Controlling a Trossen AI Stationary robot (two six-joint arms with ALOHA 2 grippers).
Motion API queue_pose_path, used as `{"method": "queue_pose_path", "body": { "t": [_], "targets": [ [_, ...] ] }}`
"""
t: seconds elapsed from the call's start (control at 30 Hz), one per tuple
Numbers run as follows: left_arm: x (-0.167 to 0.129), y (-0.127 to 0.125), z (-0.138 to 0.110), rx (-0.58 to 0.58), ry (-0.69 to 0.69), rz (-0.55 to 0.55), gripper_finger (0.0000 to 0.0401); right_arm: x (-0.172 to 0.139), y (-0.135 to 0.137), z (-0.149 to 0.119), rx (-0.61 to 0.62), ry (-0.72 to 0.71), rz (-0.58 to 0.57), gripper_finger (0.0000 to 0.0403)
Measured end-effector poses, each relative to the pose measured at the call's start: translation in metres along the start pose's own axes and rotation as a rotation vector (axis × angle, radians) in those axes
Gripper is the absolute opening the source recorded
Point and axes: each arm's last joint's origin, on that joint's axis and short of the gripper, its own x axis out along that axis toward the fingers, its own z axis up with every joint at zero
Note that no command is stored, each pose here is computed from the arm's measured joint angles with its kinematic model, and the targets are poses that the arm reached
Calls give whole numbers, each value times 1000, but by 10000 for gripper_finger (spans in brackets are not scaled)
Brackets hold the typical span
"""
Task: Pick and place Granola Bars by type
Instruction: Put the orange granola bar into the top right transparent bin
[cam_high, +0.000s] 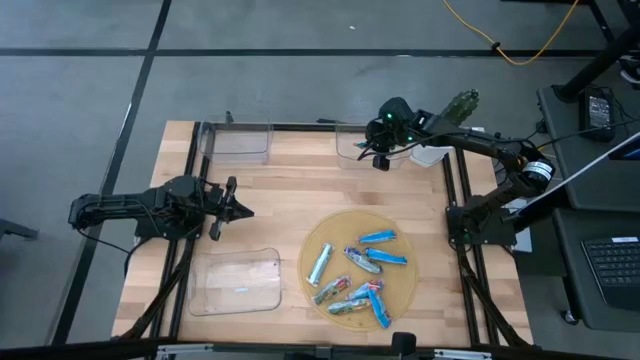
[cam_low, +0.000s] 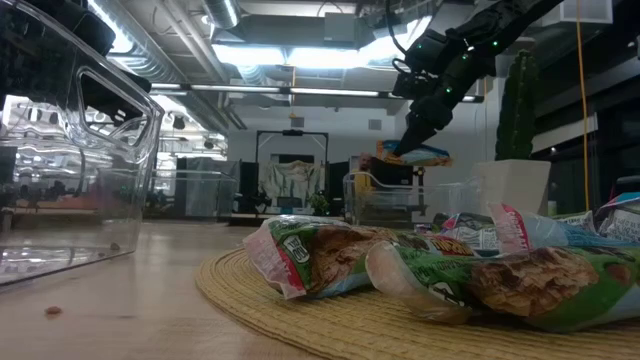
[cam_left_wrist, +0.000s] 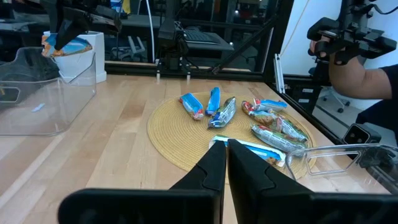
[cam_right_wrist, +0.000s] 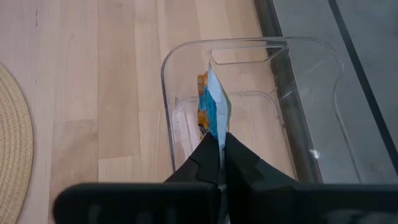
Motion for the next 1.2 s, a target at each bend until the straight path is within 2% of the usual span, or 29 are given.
{"method": "queue_pose_path", "body": {
  "t": [1.2],
  "targets": [
    [0, 0, 0, 0, 0, 0, 10, 0, -1, 2, -8, -35, 17, 10]
  ]
}}
